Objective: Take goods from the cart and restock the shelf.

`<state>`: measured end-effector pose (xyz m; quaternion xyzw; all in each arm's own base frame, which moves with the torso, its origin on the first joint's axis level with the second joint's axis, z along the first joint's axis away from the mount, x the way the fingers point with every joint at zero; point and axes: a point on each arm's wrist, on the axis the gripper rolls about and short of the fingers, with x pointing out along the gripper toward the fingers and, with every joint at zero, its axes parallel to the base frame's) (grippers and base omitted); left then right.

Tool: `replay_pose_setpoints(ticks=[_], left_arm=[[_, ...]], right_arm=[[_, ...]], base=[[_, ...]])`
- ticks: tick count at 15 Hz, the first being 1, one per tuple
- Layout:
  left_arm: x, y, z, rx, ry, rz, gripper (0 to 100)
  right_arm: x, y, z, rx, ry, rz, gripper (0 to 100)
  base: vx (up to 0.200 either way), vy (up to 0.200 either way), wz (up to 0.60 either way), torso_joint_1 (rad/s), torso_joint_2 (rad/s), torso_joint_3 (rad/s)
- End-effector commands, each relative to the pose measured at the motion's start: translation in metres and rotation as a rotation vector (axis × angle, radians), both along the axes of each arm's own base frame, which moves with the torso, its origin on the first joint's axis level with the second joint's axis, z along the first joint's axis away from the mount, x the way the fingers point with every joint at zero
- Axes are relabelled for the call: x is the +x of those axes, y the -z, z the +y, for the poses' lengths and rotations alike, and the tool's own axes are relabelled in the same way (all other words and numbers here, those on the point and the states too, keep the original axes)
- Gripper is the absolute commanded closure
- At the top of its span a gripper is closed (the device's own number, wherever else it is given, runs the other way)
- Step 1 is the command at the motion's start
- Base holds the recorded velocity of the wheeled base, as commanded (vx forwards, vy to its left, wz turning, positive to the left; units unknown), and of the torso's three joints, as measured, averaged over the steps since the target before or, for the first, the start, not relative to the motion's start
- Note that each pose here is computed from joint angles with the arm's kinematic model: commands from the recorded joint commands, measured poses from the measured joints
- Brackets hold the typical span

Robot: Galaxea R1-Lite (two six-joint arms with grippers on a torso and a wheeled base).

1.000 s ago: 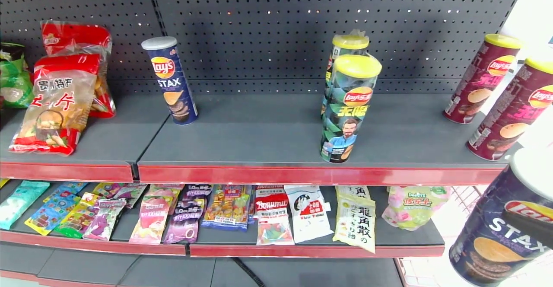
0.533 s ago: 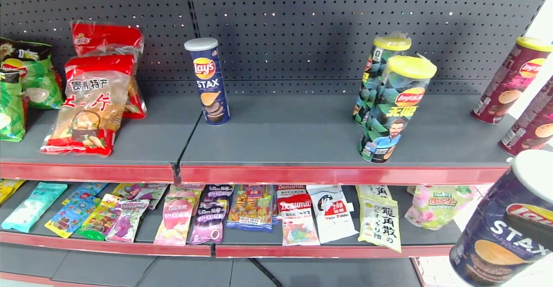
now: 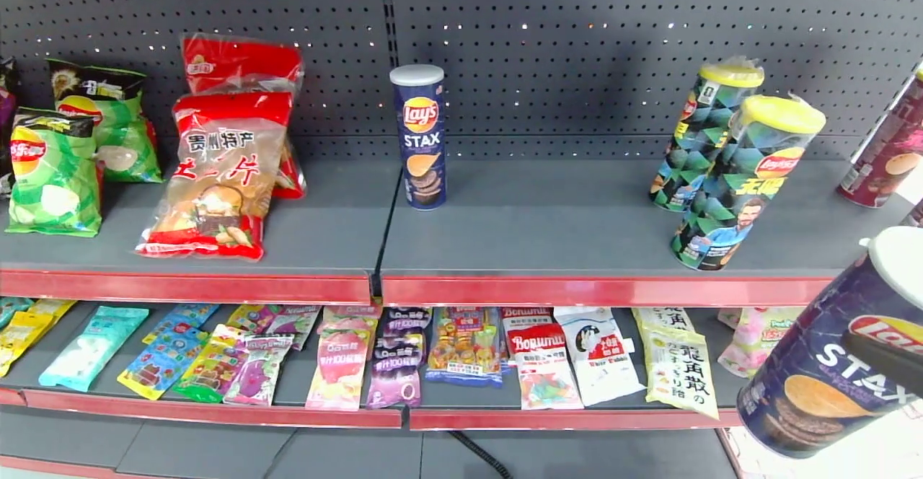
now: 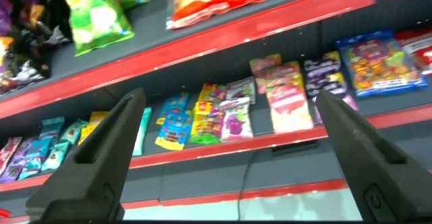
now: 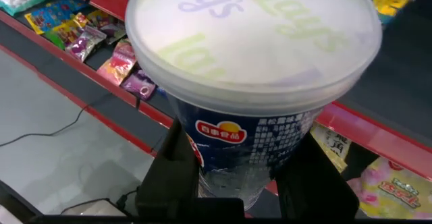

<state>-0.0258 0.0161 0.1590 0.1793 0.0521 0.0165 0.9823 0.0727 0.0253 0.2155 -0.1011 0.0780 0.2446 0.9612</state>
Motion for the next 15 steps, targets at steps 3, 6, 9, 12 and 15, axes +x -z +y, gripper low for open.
replay_pose_setpoints(ticks=[3,6,9,12,15], left_arm=[[0.0002,-0.0001,-0.0001,0.001,-0.001,0.001,0],[0.0003,-0.0001,-0.0001,0.002,0.002,0.001,0],[0.0005,-0.0001,-0.0001,0.047,0.003,0.005,0],[0.0009,-0.0003,-0.0003,0.046,0.003,0.006,0],[0.0012,-0.0002,-0.0004,0.045,0.003,0.009,0]], right_arm=[[0.0011,0.0006,0.0018,0.0,-0.026,0.008,100],[-0.0002,0.0018,0.003,0.007,-0.079,0.013,100],[0.0003,0.0034,0.0033,0.004,-0.083,0.02,100],[-0.0003,0.0058,0.0032,0.001,-0.085,0.025,100],[-0.0004,0.0062,0.0033,0.001,-0.086,0.027,100]], base=[[0.0,0.2,0.0,-0.001,0.0,0.007],[0.0,0.067,0.0,0.004,0.0,0.001],[0.0,0.0,0.0,0.0,0.0,0.0],[0.133,0.0,0.0,-0.002,0.0,0.006],[0.2,0.0,0.0,0.003,0.0,0.002]])
